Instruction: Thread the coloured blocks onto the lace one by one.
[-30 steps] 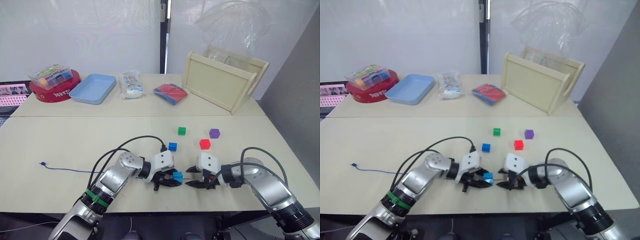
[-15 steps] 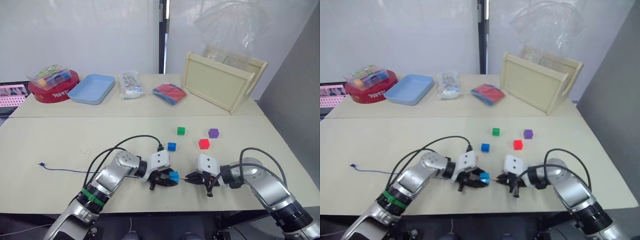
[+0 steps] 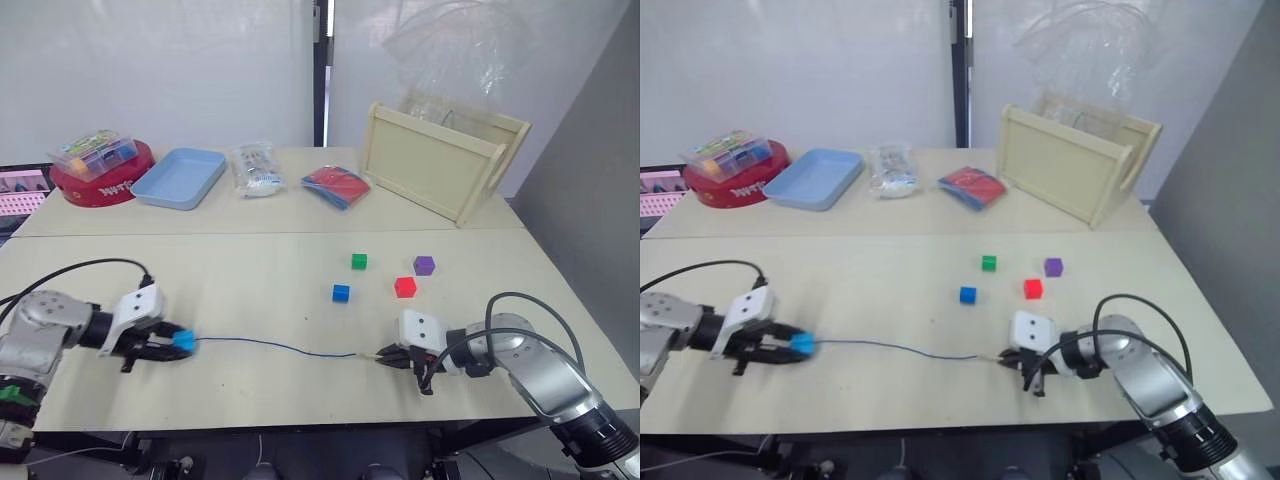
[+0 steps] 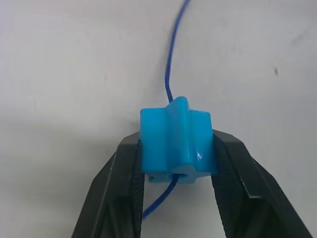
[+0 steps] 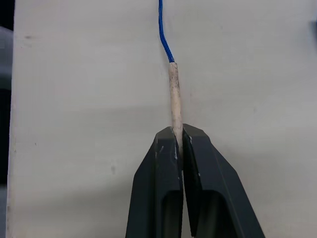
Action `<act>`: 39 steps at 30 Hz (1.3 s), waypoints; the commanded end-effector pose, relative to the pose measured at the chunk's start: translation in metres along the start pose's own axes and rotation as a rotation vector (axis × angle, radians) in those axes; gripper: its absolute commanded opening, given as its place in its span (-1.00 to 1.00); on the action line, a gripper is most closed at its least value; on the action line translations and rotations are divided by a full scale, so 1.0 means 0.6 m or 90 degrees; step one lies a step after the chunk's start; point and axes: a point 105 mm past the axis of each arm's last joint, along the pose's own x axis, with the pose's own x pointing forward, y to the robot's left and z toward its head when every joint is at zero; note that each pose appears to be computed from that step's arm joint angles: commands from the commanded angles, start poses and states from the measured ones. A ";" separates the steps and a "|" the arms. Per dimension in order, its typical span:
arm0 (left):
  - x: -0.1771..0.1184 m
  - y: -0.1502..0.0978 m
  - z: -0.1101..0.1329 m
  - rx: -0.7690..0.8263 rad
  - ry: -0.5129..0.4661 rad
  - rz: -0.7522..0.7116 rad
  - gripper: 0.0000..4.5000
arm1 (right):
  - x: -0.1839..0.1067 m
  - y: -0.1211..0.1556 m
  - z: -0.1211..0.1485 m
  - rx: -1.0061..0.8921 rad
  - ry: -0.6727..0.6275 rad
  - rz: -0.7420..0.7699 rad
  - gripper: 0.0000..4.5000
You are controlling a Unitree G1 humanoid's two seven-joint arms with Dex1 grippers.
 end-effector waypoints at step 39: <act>0.265 -0.098 0.258 0.107 -0.256 -0.179 0.75 | 0.035 0.010 0.067 0.007 0.004 -0.032 -1.00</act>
